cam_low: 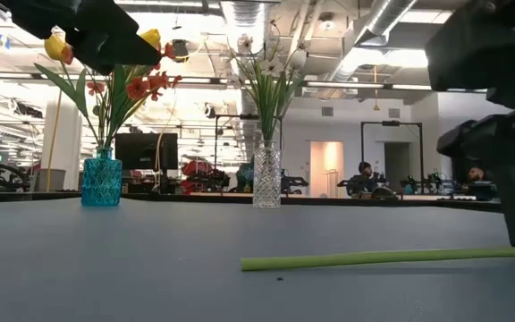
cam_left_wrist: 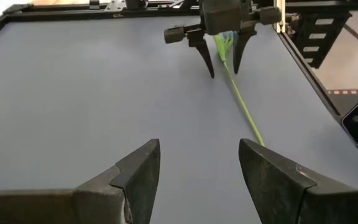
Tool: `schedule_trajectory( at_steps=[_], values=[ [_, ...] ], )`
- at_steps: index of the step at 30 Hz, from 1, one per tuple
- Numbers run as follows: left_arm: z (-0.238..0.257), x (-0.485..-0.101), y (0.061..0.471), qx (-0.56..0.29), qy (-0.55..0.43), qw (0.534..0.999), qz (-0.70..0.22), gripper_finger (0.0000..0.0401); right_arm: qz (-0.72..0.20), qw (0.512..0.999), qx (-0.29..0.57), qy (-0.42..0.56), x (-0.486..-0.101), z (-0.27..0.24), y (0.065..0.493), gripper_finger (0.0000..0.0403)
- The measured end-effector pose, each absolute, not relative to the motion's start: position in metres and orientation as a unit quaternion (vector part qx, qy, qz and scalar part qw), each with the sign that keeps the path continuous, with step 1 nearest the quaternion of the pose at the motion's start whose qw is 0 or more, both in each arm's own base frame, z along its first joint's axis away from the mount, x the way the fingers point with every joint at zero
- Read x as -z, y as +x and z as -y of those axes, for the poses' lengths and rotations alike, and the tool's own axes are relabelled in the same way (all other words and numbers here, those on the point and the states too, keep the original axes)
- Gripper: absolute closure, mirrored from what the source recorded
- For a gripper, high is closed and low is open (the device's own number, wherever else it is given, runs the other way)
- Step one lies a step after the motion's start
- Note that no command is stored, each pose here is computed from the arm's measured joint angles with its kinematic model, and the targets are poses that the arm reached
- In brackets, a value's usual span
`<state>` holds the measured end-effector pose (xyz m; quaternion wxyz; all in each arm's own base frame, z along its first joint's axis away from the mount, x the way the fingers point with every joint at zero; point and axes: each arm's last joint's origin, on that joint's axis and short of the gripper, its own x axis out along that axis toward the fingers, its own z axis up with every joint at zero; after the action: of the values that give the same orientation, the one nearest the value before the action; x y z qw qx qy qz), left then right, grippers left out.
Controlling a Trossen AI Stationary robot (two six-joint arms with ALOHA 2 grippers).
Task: Sort flowers into vase by color
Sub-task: Put the white tulip into the transparent vase
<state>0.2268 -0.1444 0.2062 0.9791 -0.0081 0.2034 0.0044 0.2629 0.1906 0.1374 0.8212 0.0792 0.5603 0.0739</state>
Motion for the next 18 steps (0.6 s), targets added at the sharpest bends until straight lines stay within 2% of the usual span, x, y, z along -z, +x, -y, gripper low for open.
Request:
schedule_trajectory(
  at_steps=[4, 6, 8, 13, 15, 18],
  values=[
    [0.142, -0.206, 0.228, -0.005, 0.014, 0.979, -0.204, 0.0193, -0.574, 0.815, -0.045, 0.065, -0.121, -0.201, 0.257, 0.0189],
    [0.139, -0.206, 0.230, -0.010, 0.018, 0.979, -0.204, 0.0193, -0.574, 0.816, -0.035, 0.051, -0.117, -0.205, 0.253, 0.0209],
    [0.137, -0.206, 0.232, -0.015, 0.017, 0.979, -0.204, 0.0193, -0.571, 0.820, -0.029, 0.034, -0.115, -0.210, 0.248, 0.0245],
    [0.139, -0.205, 0.230, 0.001, 0.015, 0.977, -0.211, 0.0193, -0.559, 0.828, -0.045, 0.013, -0.121, -0.224, 0.232, 0.0370],
    [0.140, -0.205, 0.229, 0.003, 0.016, 0.977, -0.212, 0.0193, -0.553, 0.831, -0.062, -0.003, -0.128, -0.223, 0.230, 0.0383],
    [0.139, -0.205, 0.230, -0.002, -0.002, 0.977, -0.211, 0.0193, -0.517, 0.852, -0.053, -0.070, -0.143, -0.211, 0.232, 0.0376]
  ],
)
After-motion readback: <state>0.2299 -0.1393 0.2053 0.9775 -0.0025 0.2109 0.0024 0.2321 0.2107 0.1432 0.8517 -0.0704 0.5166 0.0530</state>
